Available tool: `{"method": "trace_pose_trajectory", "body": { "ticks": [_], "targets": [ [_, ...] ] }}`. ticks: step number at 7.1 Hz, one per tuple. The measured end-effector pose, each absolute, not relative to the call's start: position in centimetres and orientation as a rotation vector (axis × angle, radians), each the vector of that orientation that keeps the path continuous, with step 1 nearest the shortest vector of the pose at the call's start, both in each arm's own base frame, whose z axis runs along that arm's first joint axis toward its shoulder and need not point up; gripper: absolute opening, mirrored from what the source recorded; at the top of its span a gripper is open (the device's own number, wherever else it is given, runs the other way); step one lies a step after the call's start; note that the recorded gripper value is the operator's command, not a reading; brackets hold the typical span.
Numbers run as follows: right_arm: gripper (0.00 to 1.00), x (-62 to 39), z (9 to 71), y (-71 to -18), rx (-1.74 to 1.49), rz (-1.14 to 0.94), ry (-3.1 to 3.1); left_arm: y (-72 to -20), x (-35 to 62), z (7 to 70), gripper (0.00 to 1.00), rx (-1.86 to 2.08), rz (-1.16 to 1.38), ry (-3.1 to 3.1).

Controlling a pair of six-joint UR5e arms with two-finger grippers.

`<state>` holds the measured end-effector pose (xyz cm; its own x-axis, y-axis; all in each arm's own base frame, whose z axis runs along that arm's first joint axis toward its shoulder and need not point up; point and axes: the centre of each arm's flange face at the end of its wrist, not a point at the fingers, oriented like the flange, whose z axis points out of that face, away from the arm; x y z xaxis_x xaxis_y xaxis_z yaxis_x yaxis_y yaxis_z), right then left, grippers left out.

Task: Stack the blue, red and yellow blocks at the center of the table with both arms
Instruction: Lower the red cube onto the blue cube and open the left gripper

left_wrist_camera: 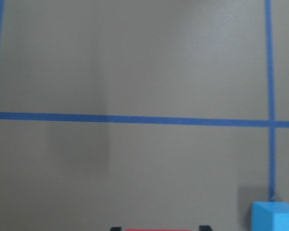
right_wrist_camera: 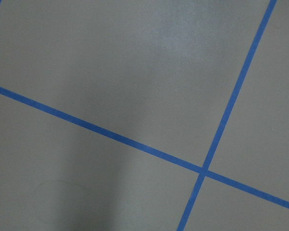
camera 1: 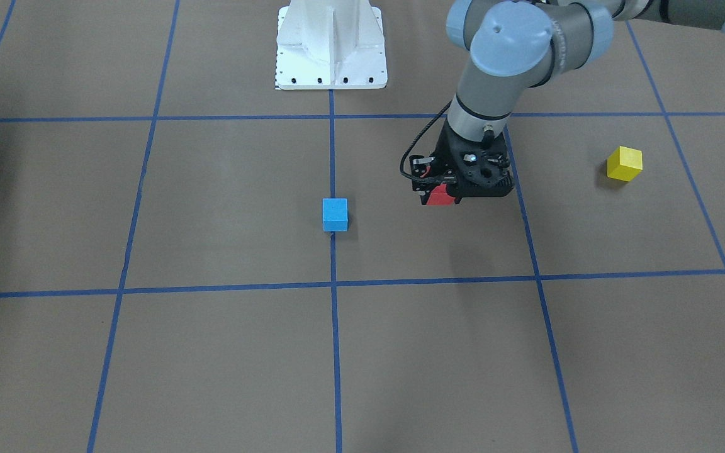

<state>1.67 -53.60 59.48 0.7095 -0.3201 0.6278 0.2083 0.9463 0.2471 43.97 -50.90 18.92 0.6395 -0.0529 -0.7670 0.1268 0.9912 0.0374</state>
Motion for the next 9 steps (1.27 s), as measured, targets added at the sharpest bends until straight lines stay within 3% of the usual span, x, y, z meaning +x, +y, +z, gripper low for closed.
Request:
{"method": "trace_pose_trajectory", "body": {
  "ticks": [4, 9],
  "targets": [
    [1.00, 6.2, 63.1, -49.8, 0.126, -0.192, -0.723, -48.7, 54.9, 12.8, 0.02, 0.069, -0.157, 0.858],
    [1.00, 6.4, 63.3, -49.6, 0.125, -0.185, -0.725, -47.8, 60.5, 12.8, 0.02, 0.092, -0.150, 0.836]
  ]
}}
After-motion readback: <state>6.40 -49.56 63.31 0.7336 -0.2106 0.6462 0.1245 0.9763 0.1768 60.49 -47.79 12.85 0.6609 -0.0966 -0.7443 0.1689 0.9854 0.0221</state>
